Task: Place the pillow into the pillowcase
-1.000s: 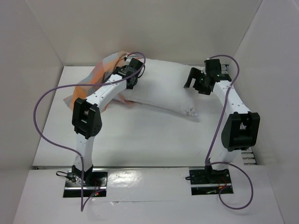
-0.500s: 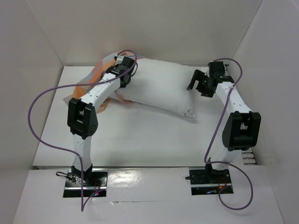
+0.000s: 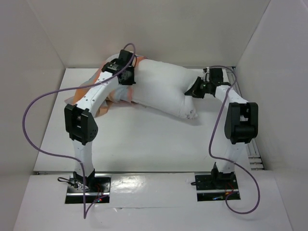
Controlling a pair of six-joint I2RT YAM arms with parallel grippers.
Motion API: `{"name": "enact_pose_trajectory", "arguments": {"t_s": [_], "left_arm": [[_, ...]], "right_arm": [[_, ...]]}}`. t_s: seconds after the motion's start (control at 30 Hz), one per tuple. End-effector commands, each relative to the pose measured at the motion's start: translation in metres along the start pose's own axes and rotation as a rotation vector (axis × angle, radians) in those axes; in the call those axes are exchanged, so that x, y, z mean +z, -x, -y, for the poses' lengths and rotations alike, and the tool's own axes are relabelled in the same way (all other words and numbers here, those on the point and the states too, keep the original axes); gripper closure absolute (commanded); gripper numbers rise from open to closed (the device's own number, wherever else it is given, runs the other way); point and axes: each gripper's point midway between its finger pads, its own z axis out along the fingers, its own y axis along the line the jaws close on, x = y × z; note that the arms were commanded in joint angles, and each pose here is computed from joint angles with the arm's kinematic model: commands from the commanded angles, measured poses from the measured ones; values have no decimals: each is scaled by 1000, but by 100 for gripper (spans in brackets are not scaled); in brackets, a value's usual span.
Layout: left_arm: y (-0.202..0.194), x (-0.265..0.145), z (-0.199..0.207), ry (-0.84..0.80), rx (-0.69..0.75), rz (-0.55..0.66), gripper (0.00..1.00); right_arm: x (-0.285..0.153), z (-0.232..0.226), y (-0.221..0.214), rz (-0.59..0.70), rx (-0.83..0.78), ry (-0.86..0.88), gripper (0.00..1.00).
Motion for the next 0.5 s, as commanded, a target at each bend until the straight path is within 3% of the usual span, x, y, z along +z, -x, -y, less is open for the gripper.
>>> {"name": "enact_pose_trajectory", "arguments": {"t_s": [0.0,0.1,0.17,0.23,0.27,0.47], "left_arm": [[-2,-77,175,-643,175,17,100],[-43,-133,274,-1005,266,-82,100],[-46,-179,305,-1193,294,-95,100],[-57,-175,308,-1216,266,-153,100],[-42,-193,301,-1273,258,-107,100],[-12,-166,228,-1130,120,-112,100]], "right_arm": [[27,-79,-21,-73,-37,289,100],[19,-125,-23,-21,-82,333,100],[14,-136,-27,0,-69,335,100],[-2,-145,-27,39,-69,331,100],[-4,-140,-34,41,-65,321,100],[-37,-129,-52,96,-48,267,100]]}}
